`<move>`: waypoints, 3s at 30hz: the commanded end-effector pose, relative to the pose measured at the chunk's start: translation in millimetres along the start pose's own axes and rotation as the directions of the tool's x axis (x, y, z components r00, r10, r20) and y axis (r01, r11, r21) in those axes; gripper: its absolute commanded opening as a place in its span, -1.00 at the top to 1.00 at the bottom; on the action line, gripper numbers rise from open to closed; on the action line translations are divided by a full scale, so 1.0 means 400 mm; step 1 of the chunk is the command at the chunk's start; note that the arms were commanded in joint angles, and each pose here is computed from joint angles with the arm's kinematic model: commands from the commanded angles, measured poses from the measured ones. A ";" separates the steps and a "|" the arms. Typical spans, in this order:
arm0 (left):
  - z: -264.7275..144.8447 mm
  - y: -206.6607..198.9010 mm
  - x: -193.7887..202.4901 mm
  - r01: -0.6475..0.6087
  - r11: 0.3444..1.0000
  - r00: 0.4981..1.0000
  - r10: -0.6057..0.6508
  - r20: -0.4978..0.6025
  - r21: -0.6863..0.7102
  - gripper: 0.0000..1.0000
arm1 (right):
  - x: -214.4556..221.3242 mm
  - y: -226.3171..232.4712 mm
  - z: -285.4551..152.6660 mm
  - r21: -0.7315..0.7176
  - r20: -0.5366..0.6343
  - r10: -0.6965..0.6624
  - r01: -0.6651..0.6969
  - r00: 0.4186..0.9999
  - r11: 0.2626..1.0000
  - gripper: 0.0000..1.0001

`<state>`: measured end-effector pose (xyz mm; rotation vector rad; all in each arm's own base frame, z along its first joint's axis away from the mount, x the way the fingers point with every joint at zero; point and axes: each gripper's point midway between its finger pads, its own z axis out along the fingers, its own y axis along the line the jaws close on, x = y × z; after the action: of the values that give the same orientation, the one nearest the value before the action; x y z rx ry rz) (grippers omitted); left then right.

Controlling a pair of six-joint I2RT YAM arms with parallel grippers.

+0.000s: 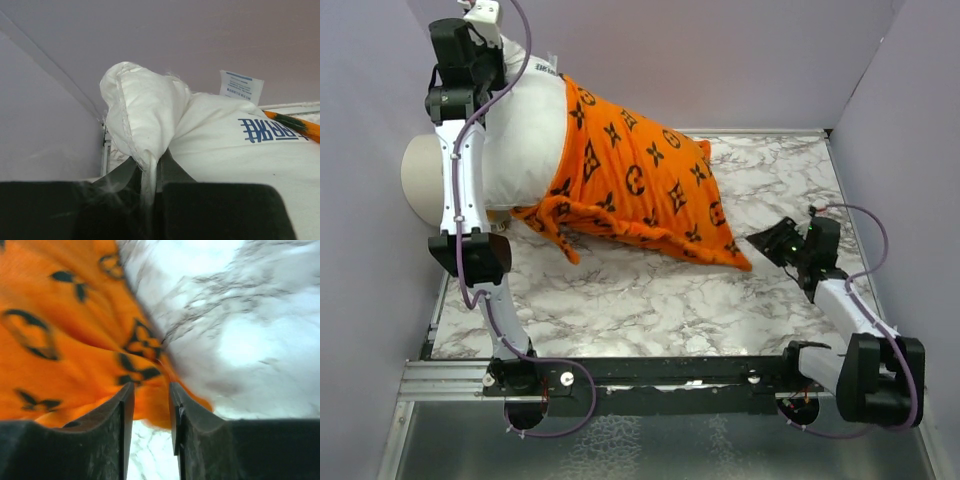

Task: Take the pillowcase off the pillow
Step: Remove the pillow from the pillowcase.

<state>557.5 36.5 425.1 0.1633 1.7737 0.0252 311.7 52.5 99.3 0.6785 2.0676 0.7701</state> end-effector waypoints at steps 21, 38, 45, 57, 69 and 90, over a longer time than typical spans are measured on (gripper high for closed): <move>-0.417 -0.567 -0.396 -0.439 0.680 0.808 0.012 0.590 0.587 1.00 | -0.493 0.678 0.130 -0.514 0.341 -0.362 0.495 0.868 0.701 -0.73; -0.404 -0.468 -0.712 -0.347 0.934 0.368 0.052 0.928 0.086 1.00 | 0.155 0.679 -0.002 -0.701 0.270 -0.553 0.555 0.788 0.448 -0.38; -0.585 -0.594 -0.762 -0.463 0.884 0.165 0.017 0.986 0.063 1.00 | 0.202 0.795 -0.068 -0.716 0.357 -0.555 0.601 0.752 0.354 -0.51; -0.863 -0.622 -0.806 -0.523 0.842 0.014 -0.147 0.989 0.132 1.00 | 0.120 0.811 0.049 -0.578 0.389 -0.537 0.652 0.749 0.491 -0.64; -0.974 -0.697 -0.684 -0.701 0.602 0.253 -0.292 0.922 0.383 1.00 | 0.059 0.823 -0.087 -0.655 0.487 -0.543 0.698 0.684 0.291 -0.66; -0.940 -0.690 -0.427 -0.738 0.455 0.534 -0.059 0.843 0.499 1.00 | -0.108 0.611 -0.125 -0.769 0.421 -0.630 0.625 0.652 0.133 -0.78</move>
<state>218.0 -252.6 615.2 1.1828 0.7487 -0.6762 346.3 173.0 305.1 -0.7074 1.4107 1.1195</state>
